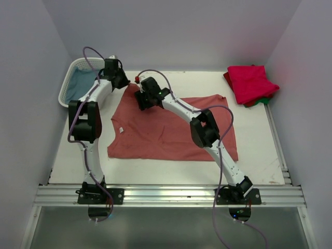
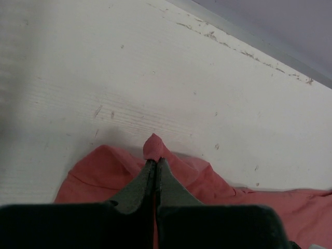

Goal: Fold and stack the t-shirts
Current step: Fold the tshirt

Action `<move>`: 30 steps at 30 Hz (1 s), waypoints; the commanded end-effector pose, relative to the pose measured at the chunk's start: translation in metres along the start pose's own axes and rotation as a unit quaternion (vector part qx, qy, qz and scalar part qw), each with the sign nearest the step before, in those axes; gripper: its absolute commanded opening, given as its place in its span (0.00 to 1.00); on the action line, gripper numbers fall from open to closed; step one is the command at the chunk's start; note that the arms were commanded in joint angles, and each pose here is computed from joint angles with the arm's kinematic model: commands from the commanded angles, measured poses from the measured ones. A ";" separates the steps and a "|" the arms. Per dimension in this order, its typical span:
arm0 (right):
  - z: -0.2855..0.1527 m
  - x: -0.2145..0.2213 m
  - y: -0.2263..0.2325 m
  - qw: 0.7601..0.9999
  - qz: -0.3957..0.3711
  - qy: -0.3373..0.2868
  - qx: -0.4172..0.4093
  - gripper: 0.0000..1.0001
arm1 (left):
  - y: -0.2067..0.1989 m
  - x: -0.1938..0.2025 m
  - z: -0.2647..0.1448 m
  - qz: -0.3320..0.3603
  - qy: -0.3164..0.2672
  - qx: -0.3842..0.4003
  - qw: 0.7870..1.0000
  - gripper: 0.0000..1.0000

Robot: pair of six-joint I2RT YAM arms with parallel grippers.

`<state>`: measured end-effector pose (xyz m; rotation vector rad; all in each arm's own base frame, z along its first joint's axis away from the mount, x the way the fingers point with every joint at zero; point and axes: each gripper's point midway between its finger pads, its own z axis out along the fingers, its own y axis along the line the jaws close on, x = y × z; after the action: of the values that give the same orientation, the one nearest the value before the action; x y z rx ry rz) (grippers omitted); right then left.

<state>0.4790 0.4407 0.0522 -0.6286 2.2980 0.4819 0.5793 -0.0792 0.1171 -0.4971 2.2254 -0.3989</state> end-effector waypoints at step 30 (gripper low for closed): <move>0.027 -0.056 -0.005 0.978 -0.145 -0.134 0.071 0.55 | -0.016 0.015 -0.031 -0.019 0.015 0.046 0.999 0.00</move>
<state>0.5171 0.4594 0.0625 -0.7863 2.0074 0.2786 0.5451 -0.0921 0.1019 -0.5153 2.2970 -0.4829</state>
